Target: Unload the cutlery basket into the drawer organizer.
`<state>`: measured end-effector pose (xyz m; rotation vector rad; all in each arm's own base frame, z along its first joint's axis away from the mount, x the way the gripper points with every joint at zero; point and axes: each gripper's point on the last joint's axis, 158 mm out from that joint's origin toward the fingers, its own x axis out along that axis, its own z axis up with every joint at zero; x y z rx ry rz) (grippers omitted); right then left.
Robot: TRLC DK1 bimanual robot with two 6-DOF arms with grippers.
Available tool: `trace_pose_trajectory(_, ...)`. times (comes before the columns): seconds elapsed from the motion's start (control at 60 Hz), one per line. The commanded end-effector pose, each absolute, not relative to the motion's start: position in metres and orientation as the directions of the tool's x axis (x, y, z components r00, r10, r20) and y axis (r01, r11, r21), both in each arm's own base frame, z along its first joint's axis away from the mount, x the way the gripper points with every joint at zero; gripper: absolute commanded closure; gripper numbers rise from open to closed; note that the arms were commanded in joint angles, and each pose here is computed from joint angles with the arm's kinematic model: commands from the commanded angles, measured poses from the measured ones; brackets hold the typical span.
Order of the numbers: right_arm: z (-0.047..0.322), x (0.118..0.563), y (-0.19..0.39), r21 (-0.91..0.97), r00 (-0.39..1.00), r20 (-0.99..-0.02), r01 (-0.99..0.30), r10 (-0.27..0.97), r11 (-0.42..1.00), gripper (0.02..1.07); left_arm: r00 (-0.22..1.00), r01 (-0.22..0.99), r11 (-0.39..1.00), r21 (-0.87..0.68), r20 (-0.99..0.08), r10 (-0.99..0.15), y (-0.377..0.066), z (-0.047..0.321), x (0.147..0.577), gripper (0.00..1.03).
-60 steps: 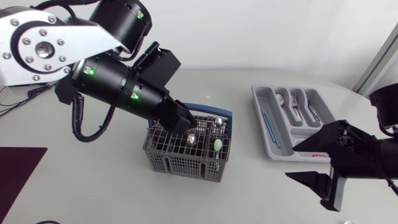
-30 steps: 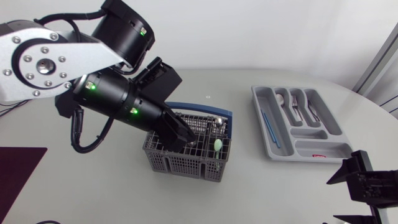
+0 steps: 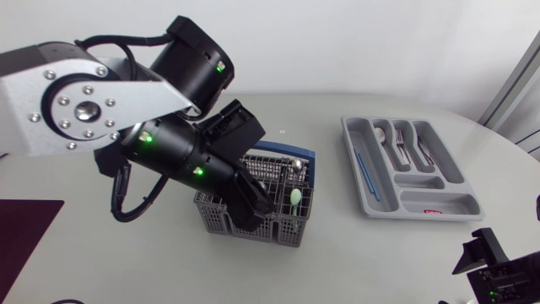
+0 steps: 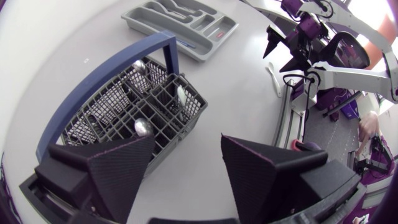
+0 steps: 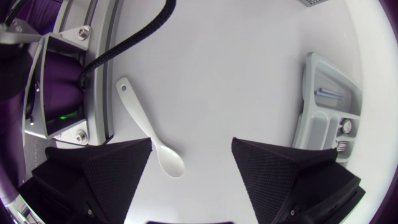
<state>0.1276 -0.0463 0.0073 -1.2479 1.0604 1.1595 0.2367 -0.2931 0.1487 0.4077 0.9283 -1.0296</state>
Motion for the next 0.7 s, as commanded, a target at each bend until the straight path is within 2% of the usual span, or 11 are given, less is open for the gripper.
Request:
trace_pose_trajectory(0.0,0.000,0.114,-0.043,-0.085,0.081,-0.994,-0.995,0.069,-0.056,0.14,0.181,0.867,0.484,-0.120,-0.830,-0.528,-0.297,0.143,0.237,0.17)
trace_pose_trajectory(0.217,-0.008,0.120,-0.047,-0.105,0.101,-0.993,-0.993,0.057,-0.057,0.15,0.172,0.869,0.480,-0.120,-0.836,-0.521,-0.307,0.141,0.230,0.17)
trace_pose_trajectory(0.467,-0.018,0.145,-0.066,-0.138,0.137,-0.990,-0.990,0.032,-0.036,0.26,0.168,0.865,0.486,-0.126,-0.839,-0.518,-0.315,0.140,0.229,0.17)
trace_pose_trajectory(0.683,-0.028,0.163,-0.080,-0.166,0.165,-0.986,-0.986,0.014,-0.019,0.27,0.161,0.866,0.484,-0.126,-0.846,-0.508,-0.324,0.136,0.229,0.17)
